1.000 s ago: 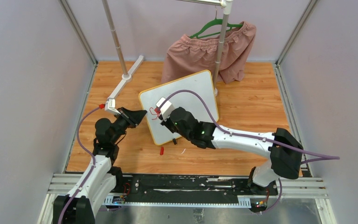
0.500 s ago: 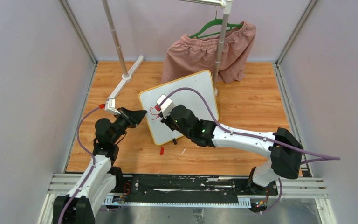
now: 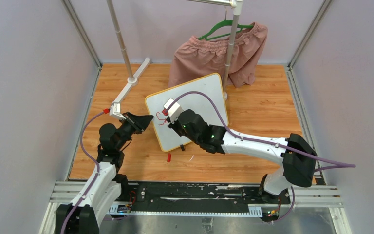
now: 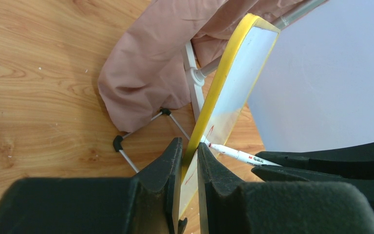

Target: Write a sentence on the whiteboard

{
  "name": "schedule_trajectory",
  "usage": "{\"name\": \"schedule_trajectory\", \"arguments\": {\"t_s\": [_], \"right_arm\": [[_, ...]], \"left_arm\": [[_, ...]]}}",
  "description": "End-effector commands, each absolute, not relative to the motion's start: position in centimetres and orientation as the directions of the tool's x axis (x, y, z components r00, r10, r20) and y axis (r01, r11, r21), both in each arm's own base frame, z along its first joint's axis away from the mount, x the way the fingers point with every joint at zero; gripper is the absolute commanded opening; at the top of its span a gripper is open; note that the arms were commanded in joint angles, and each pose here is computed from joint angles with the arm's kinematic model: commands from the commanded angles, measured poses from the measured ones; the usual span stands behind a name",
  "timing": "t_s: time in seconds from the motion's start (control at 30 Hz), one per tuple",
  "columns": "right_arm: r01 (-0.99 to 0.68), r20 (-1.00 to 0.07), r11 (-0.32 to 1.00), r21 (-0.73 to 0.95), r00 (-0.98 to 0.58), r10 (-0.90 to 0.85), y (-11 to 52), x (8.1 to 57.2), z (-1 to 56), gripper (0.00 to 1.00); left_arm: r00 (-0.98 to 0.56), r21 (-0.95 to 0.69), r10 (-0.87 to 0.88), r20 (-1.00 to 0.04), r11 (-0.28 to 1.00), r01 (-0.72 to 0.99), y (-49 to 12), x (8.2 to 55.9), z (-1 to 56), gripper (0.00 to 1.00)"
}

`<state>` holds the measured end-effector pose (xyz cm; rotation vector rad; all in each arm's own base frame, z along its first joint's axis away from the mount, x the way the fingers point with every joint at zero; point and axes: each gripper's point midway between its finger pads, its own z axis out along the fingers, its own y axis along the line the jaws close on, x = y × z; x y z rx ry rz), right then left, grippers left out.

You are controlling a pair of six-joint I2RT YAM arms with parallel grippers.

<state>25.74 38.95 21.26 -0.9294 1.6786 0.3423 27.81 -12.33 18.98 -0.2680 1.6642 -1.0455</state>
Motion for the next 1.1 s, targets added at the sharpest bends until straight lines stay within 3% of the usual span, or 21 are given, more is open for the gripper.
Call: {"name": "schedule_trajectory", "arguments": {"t_s": [0.0,1.07], "right_arm": [[-0.680,-0.913,0.688,-0.252,-0.069,-0.401,37.4,26.9,21.4,0.00],[-0.702,-0.913,0.677,-0.220,-0.097,-0.397,37.0,26.0,20.3,0.00]], "left_arm": [[-0.376,-0.739,-0.636,-0.674,0.576,0.350,-12.6,27.5,19.3,0.00],[-0.378,-0.739,-0.636,-0.673,0.575,0.350,-12.6,27.5,19.3,0.00]]}}
